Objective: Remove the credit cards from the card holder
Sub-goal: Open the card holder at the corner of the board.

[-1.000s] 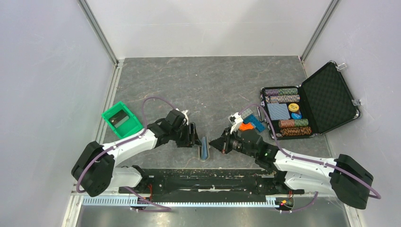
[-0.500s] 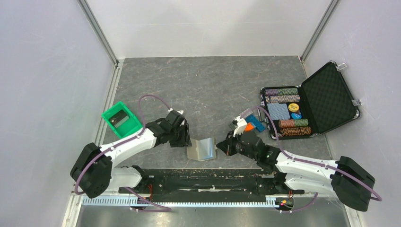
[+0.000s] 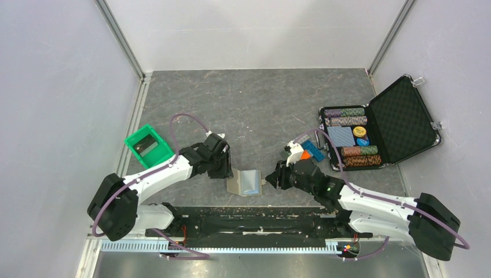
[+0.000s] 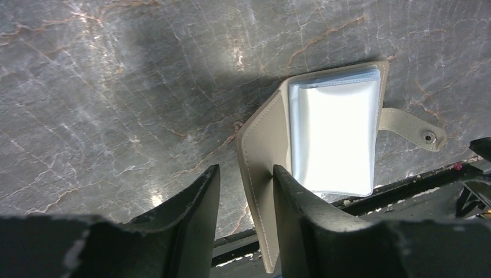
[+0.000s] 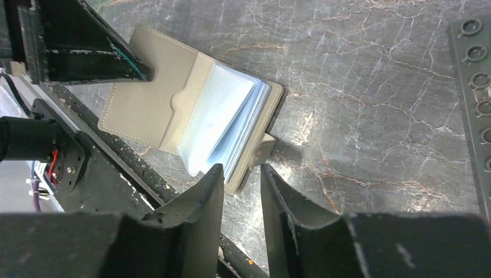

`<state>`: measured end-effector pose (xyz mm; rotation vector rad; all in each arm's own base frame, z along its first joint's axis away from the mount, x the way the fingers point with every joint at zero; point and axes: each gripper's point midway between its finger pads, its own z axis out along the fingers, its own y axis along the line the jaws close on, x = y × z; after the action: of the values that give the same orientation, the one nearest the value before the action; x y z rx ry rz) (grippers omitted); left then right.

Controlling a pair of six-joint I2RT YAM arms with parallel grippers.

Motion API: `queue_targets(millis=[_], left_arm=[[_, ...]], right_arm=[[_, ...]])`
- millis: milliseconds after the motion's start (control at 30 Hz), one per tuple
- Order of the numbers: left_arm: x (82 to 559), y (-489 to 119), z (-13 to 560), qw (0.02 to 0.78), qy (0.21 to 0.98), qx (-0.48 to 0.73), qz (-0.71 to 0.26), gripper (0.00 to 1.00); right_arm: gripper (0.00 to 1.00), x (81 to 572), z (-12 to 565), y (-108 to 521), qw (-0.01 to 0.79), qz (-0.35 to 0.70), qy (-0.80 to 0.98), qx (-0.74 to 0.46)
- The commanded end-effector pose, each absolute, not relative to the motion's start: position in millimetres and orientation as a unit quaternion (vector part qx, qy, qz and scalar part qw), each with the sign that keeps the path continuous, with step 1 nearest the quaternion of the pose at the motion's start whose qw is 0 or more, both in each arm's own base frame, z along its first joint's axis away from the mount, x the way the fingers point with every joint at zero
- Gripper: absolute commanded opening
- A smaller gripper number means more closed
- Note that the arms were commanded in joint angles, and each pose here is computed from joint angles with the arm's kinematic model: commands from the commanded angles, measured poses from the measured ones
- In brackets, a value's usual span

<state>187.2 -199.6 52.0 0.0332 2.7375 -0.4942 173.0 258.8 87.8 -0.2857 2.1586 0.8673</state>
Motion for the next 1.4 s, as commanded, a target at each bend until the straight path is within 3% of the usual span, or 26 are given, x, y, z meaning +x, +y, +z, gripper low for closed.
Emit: queue_targets(millis=[0,400,667,800,1067,1200,1367], left_arm=[[188.5,-208.8,54.0,0.187,0.962,0.028,-0.199,0.4],[180.4,-223.2,48.7,0.177,0.951,0.015,-0.253,0.22],[182.3,-235.5,38.4,0.159,0.948,-0.013,-0.275,0.2],[180.8,-232.0,34.0,0.155,0.951,-0.019,-0.266,0.26],[192.3,-225.7,79.2,0.187,0.953,0.021,-0.239,0.56],[190.6,-239.9,106.0,0.188,0.94,0.03,-0.283,0.6],[178.6,-271.1,134.3,0.164,0.91,0.045,-0.378,0.56]], right_arm=[[0.41,185.2,129.2,268.8,0.421,0.362,0.825,-0.104],[0.5,172.1,126.8,302.0,0.374,0.435,0.811,-0.116],[0.47,167.7,96.9,304.2,0.343,0.416,0.831,-0.133],[0.45,169.1,79.2,293.5,0.344,0.391,0.845,-0.122],[0.42,176.5,56.5,271.7,0.337,0.354,0.865,-0.115],[0.4,173.6,53.1,271.9,0.33,0.359,0.866,-0.112],[0.36,173.5,50.2,271.6,0.331,0.362,0.865,-0.106]])
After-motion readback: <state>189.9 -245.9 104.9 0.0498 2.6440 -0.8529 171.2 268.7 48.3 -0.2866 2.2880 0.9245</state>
